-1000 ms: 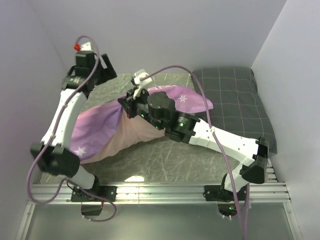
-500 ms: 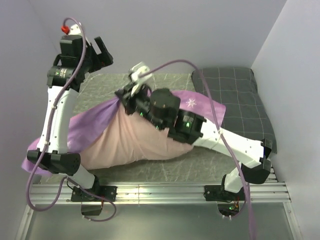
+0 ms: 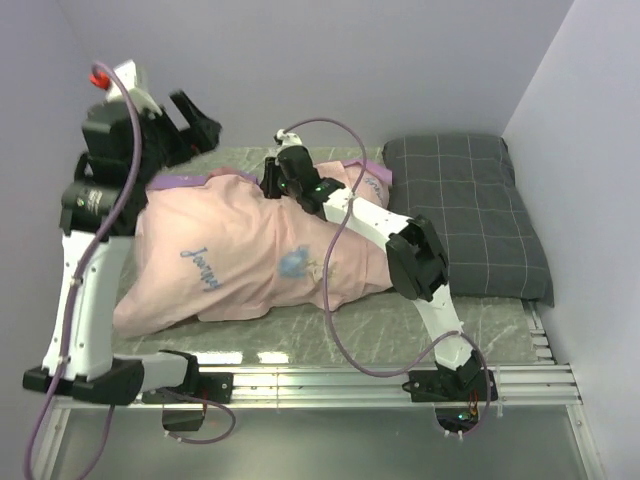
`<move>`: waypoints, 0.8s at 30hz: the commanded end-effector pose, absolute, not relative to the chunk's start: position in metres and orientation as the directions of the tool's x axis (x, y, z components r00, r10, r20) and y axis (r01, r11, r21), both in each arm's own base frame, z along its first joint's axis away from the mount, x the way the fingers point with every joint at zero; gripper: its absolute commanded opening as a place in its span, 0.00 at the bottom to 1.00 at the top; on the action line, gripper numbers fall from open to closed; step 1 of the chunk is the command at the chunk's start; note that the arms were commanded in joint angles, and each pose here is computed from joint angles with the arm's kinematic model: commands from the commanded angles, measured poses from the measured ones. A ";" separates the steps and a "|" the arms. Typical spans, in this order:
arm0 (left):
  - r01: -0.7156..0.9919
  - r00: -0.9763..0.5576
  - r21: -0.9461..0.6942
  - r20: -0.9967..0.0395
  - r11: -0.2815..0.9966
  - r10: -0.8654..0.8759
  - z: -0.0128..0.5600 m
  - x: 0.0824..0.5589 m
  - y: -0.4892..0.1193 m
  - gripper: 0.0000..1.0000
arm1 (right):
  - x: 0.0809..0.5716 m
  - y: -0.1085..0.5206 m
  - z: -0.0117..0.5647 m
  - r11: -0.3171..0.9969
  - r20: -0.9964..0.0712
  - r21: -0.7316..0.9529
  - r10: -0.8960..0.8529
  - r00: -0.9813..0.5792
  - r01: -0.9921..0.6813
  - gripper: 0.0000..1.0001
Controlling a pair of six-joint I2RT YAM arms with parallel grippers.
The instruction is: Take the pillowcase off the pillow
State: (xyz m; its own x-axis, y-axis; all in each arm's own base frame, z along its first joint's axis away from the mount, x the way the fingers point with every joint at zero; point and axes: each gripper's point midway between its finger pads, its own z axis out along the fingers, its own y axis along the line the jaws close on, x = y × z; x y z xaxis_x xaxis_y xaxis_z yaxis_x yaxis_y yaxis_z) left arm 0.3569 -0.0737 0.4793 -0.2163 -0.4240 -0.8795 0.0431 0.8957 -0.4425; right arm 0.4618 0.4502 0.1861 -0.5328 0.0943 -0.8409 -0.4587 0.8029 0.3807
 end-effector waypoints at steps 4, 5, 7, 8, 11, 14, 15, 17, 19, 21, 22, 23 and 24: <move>0.072 -0.284 -0.490 -0.845 0.868 -0.453 0.414 0.330 -0.106 0.99 | 0.446 0.442 0.336 0.711 -0.903 0.403 0.205 -0.378 -0.577 0.69; 0.039 -0.304 -0.495 -0.834 0.868 -0.461 0.391 0.332 -0.106 0.99 | 0.444 0.434 0.351 0.718 -0.908 0.397 0.216 -0.359 -0.572 0.73; 0.049 -0.312 -0.502 -0.829 0.863 -0.465 0.382 0.326 -0.111 0.99 | 0.442 0.405 0.384 0.748 -0.914 0.392 0.250 -0.319 -0.535 0.78; 0.042 -0.327 -0.507 -0.821 0.861 -0.468 0.369 0.328 -0.113 0.99 | 0.443 0.394 0.392 0.759 -0.913 0.395 0.264 -0.310 -0.518 0.79; 0.050 -0.358 -0.504 -0.815 0.862 -0.456 0.352 0.329 -0.129 0.98 | 0.437 0.347 0.403 0.801 -0.904 0.416 0.310 -0.295 -0.432 0.80; 0.082 -0.400 -0.478 -0.819 0.874 -0.411 0.338 0.330 -0.161 0.97 | 0.423 0.292 0.399 0.828 -0.892 0.440 0.357 -0.278 -0.347 0.80; 0.072 -0.391 -0.467 -0.826 0.882 -0.405 0.337 0.333 -0.166 0.97 | 0.418 0.279 0.367 0.853 -0.889 0.426 0.333 -0.315 -0.302 0.80; 0.099 -0.416 -0.437 -0.834 0.894 -0.362 0.331 0.334 -0.194 0.97 | 0.399 0.243 0.379 0.859 -0.889 0.441 0.378 -0.257 -0.260 0.80; 0.087 -0.442 -0.371 -0.846 0.925 -0.298 0.313 0.336 -0.217 0.97 | 0.392 0.212 0.340 0.883 -0.881 0.434 0.374 -0.290 -0.179 0.80; 0.080 -0.425 -0.322 -0.867 0.944 -0.260 0.318 0.340 -0.232 0.97 | 0.378 0.176 0.313 0.895 -0.872 0.434 0.388 -0.298 -0.104 0.80; 0.061 -0.443 -0.240 -0.876 0.969 -0.189 0.299 0.339 -0.247 0.98 | 0.374 0.166 0.303 0.898 -0.870 0.432 0.391 -0.300 -0.082 0.80; 0.060 -0.424 -0.219 -0.889 0.974 -0.174 0.306 0.340 -0.256 0.98 | 0.366 0.155 0.302 0.896 -0.868 0.439 0.404 -0.290 -0.067 0.80; 0.071 -0.429 -0.188 -0.892 0.980 -0.140 0.301 0.336 -0.270 0.98 | 0.363 0.142 0.276 0.903 -0.860 0.428 0.399 -0.319 -0.026 0.77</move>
